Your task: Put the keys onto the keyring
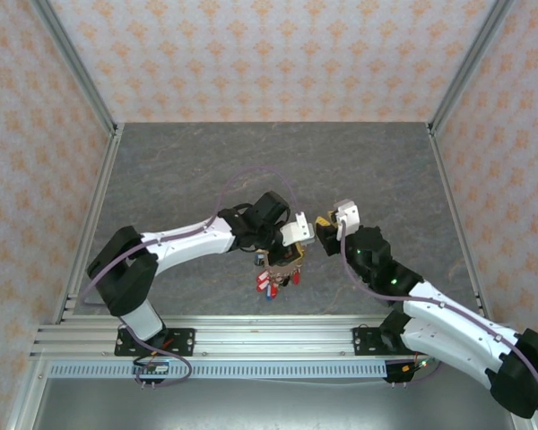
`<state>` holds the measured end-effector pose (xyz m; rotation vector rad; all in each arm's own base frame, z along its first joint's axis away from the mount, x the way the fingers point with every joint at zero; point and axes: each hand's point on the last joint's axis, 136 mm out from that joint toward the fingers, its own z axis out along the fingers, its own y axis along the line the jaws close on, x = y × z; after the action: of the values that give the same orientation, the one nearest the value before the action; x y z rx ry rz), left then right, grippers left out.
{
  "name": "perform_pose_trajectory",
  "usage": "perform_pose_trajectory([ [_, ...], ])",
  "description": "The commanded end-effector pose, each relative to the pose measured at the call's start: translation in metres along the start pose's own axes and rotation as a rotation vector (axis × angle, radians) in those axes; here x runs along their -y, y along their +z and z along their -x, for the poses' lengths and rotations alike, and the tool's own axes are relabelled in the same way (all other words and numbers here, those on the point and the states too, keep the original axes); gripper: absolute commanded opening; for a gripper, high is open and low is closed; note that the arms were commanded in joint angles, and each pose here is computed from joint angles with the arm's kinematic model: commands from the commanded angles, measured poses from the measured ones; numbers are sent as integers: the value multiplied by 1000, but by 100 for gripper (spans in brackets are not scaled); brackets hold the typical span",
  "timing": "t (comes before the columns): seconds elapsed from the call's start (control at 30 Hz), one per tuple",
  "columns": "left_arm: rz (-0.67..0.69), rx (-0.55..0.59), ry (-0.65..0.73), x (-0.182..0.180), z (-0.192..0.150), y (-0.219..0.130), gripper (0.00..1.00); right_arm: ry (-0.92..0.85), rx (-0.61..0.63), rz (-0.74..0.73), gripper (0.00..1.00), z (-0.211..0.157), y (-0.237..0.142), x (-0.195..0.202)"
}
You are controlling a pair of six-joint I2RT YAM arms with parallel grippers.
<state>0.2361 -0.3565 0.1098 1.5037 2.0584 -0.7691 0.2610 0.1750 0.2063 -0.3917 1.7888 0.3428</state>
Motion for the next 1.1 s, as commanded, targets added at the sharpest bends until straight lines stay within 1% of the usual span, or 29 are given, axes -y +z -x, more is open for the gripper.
perform_pose_trajectory([
  [0.0,-4,72,-97,-6,27,6,0,50,20,-79,32,2,-5,14],
  [0.27,-52,0,-273,-13,24,32,0,63,38,-166,34,3,-12,31],
  [0.37,-71,16,-305,-14,28,37,1,79,37,-192,34,0,-13,36],
  [0.4,-70,23,-314,-15,30,38,5,79,36,-203,34,-1,-14,38],
  [0.43,-70,27,-321,-16,30,39,18,82,39,-223,34,-3,-15,42],
  [0.53,-71,34,-329,-17,32,41,25,94,60,-292,34,-5,-21,55],
  [0.67,-47,48,-340,-22,33,39,27,116,100,-346,36,-5,-32,67],
  [0.8,20,125,-364,-35,40,21,27,162,98,-399,37,-8,-38,78],
  [0.9,110,215,-392,-53,44,-5,26,187,69,-432,37,-15,-39,85],
  [1.0,227,313,-429,-73,48,-44,26,186,54,-454,39,-20,-39,90],
  [1.07,340,379,-440,-87,46,-78,26,169,51,-464,41,-22,-38,92],
])
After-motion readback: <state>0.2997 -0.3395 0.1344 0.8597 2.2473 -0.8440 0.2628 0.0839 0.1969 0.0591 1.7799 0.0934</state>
